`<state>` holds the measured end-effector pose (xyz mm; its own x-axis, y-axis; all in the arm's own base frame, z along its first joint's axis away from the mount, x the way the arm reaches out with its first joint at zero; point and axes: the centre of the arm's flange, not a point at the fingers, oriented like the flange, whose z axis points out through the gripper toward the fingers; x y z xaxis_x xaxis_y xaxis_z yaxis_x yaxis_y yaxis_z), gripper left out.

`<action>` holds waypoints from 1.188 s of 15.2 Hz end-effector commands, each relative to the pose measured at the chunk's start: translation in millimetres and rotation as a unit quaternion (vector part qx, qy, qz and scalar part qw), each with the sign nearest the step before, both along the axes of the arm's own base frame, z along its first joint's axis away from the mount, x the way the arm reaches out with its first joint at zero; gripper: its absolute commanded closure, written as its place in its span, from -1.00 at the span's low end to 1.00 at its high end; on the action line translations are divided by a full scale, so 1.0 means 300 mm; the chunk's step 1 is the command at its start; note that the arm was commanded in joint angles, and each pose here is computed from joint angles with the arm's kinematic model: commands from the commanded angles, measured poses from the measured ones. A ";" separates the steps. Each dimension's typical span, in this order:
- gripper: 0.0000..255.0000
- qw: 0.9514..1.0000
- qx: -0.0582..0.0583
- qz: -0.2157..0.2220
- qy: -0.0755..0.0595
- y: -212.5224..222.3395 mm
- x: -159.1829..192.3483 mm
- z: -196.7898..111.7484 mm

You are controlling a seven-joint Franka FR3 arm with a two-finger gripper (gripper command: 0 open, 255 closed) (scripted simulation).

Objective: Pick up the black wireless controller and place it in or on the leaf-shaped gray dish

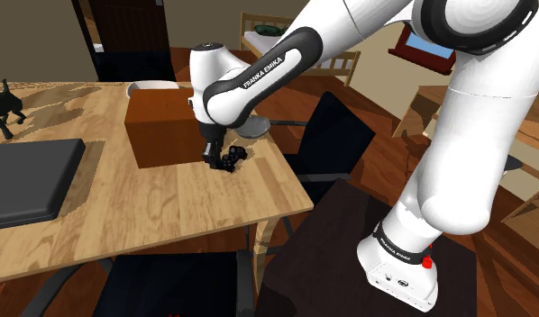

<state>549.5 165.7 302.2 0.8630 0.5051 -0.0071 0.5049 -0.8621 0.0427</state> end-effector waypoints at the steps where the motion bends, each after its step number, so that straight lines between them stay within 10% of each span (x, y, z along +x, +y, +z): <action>1: 1.00 1.000 0.000 0.000 0.000 0.000 0.000 -0.001; 18: 1.00 1.000 0.000 0.000 0.000 0.000 0.000 0.210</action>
<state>549.5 165.6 359.1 0.8630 0.5052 -0.0074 0.5050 -0.8621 0.0426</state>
